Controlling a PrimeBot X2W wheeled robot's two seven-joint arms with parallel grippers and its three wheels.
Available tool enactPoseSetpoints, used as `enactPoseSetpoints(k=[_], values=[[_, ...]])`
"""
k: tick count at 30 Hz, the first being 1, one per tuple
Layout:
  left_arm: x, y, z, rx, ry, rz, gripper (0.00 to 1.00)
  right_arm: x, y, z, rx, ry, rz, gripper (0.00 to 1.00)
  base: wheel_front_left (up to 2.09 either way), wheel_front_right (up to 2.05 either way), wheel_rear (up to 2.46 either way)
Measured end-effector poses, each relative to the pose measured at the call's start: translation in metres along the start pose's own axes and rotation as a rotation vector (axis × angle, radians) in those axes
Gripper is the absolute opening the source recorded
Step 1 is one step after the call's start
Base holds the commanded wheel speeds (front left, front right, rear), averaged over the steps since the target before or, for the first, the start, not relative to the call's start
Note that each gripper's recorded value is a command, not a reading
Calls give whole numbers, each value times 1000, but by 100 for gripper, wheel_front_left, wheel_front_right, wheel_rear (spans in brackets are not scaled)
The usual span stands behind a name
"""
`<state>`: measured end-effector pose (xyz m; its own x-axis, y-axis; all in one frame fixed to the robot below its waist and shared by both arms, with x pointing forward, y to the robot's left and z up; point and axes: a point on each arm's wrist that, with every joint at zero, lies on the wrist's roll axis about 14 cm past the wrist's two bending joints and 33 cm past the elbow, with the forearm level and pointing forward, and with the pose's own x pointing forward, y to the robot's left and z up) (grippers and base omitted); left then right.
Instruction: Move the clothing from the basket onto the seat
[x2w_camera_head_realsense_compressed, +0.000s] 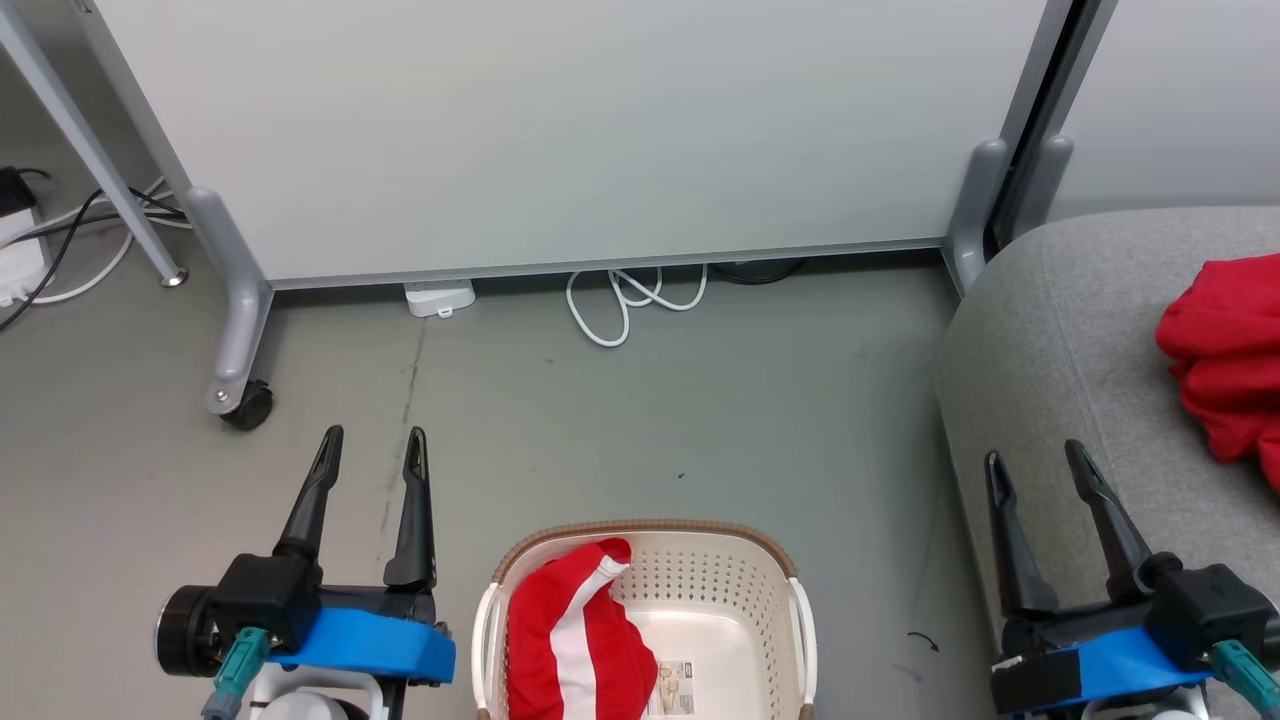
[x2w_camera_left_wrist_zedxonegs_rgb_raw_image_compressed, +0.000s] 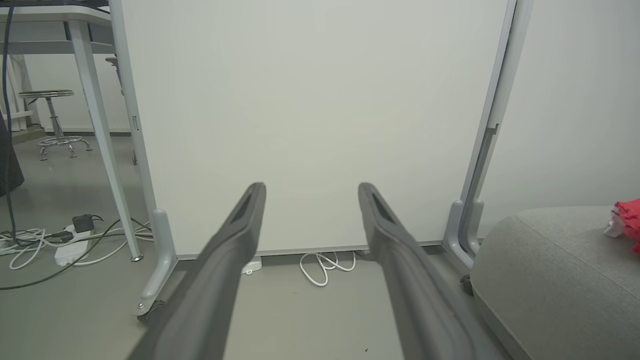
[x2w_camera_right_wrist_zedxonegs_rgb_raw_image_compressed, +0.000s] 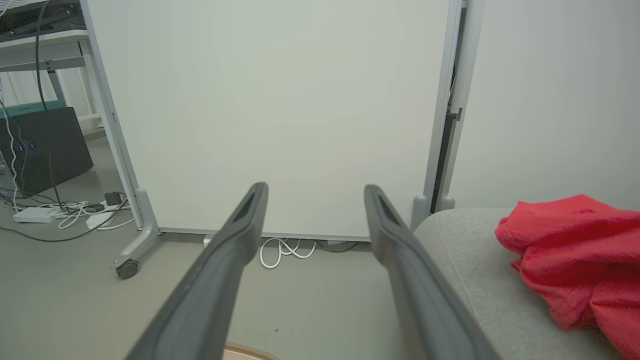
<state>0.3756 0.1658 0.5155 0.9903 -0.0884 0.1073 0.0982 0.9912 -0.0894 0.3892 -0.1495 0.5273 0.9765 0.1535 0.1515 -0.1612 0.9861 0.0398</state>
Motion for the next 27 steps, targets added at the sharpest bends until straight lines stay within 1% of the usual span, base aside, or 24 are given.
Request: enactPoseSetpoints(k=[7, 27], values=[[-4, 1, -2, 0, 4, 3, 100, -5, 0, 0, 22, -1, -4, 100, 0, 0, 0], [-6, -2, -3, 0, 8, -9, 100, -8, 1, 2, 22, -2, -3, 100, 0, 0, 0]])
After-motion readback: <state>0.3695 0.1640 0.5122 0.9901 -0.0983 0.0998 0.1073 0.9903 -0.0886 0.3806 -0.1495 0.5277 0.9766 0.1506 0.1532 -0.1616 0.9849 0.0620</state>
